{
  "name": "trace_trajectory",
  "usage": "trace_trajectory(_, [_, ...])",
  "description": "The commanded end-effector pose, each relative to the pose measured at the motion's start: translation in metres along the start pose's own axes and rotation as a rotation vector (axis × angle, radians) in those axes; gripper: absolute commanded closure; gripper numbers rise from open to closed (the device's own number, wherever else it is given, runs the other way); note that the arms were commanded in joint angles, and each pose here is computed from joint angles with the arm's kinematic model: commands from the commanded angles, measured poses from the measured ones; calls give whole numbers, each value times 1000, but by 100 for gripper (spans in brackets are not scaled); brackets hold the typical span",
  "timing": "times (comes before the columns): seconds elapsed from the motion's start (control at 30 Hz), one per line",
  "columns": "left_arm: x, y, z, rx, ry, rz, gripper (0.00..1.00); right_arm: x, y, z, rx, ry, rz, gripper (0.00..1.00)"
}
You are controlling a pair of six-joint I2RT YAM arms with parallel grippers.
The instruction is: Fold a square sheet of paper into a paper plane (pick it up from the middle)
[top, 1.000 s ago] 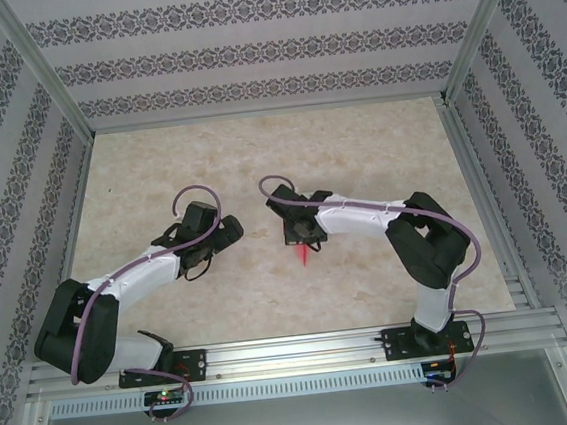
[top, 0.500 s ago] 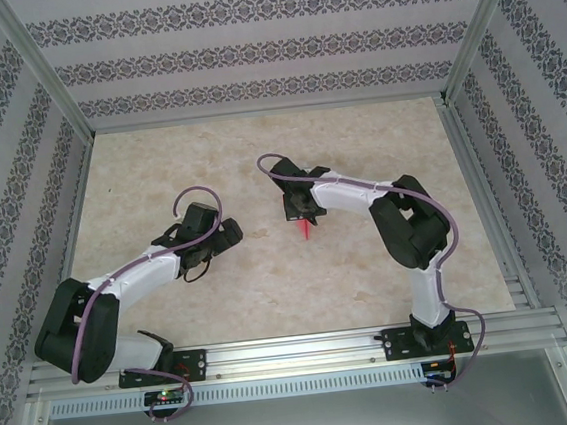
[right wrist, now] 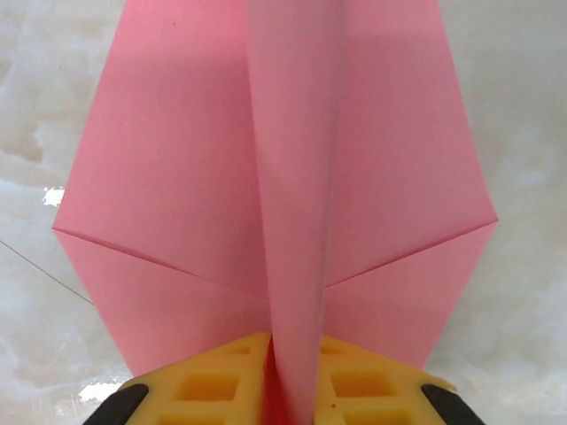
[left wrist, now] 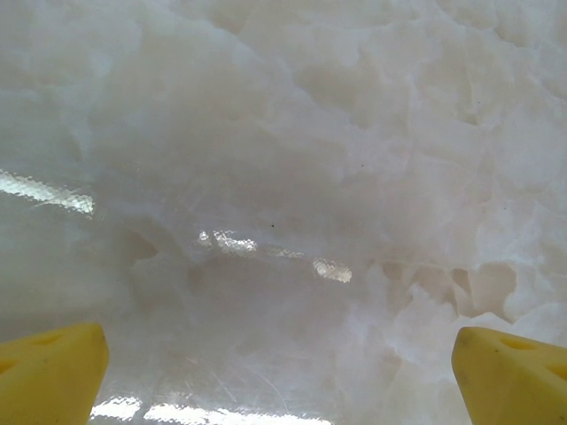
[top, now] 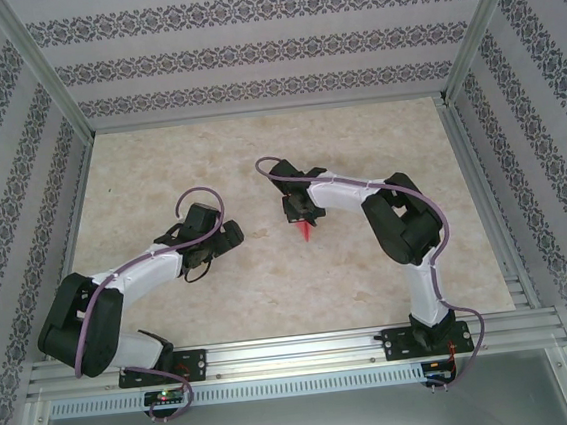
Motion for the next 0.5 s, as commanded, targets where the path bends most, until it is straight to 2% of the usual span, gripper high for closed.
trace_trajectory(0.0, [-5, -8, -4, 10, 0, -5, 0, 4, -1, -1, 32, -6, 16, 83])
trace_trajectory(0.17, [-17, -17, -11, 26, -2, -32, 0, -51, -29, -5, 62, -38, -97, 73])
trace_trajectory(0.33, [-42, -37, -15, 59, -26, -124, 0, -122, -45, -20, 107, -69, -258, 41])
trace_trajectory(0.47, [-66, -61, -14, 92, -64, -228, 0, -165, -42, -52, 158, -45, -366, 23])
Point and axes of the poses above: each hand's point on the last joint's axis, 136 mm out from that joint toward the fingers, its own x axis out along the fingers, its own z axis along the line the jaws close on, y = z × x, the point moved 3 cm from there along -x, back along the fingers, and after that the axes turned 11 degrees about -x, right-handed, at the moved point
